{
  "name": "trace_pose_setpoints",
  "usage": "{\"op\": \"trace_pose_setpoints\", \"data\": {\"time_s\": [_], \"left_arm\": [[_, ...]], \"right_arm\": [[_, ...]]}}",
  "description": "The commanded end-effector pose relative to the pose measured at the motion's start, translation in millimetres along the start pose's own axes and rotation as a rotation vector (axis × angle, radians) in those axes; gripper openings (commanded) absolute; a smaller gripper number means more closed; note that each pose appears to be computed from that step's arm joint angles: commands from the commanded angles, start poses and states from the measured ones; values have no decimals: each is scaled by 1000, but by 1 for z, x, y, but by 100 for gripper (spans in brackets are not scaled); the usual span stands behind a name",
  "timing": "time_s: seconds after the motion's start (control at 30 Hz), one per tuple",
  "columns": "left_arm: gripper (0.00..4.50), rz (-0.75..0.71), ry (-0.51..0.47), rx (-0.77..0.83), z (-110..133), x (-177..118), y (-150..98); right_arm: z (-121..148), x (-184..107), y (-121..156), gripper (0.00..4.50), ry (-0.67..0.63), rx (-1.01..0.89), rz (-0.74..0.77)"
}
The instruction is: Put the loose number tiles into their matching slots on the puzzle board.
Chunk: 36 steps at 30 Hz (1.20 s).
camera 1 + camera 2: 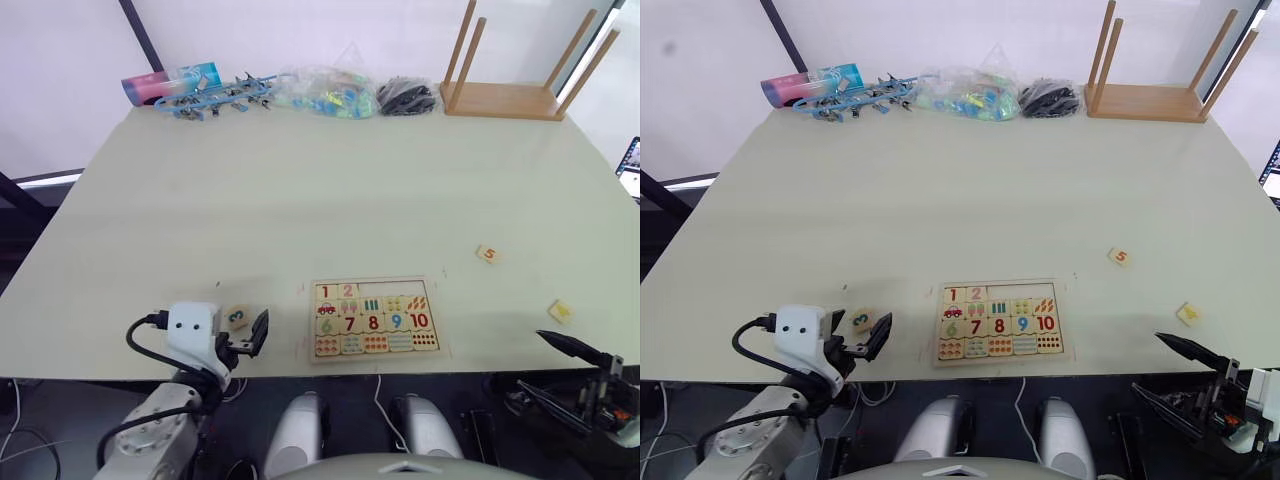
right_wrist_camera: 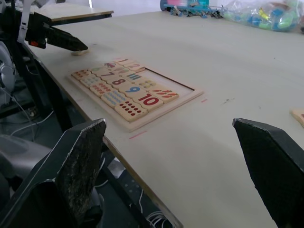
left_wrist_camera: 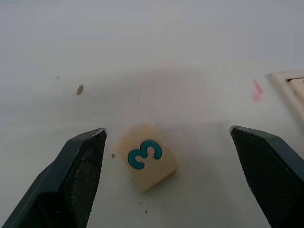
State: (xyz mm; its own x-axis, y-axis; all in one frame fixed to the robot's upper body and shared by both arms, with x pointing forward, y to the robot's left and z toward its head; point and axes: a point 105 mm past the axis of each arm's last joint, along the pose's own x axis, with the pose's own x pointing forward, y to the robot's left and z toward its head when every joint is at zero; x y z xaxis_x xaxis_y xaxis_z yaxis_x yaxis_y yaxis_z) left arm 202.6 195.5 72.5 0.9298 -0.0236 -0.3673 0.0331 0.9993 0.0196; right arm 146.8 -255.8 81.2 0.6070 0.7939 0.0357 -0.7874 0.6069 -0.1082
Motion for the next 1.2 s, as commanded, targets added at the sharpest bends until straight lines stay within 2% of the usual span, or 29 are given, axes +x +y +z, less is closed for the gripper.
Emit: {"op": "trace_pose_setpoints", "data": {"time_s": [0.03,0.2,0.53,0.8,1.2], "left_arm": [[442,70,-25,-4,9,-3,-4],[442,116,-3,-30,6,-2,-2],[442,131,19,-53,3,-2,-5],[442,138,31,-50,2,-2,-6],[442,162,52,-55,1,0,-4]], "right_arm": [[12,-2,-4,450,-12,-45,4],[15,0,-8,450,-14,-62,21],[16,13,-2,450,-28,-80,149],[20,22,6,450,-102,-60,219],[23,27,11,450,-111,-61,252]]}}
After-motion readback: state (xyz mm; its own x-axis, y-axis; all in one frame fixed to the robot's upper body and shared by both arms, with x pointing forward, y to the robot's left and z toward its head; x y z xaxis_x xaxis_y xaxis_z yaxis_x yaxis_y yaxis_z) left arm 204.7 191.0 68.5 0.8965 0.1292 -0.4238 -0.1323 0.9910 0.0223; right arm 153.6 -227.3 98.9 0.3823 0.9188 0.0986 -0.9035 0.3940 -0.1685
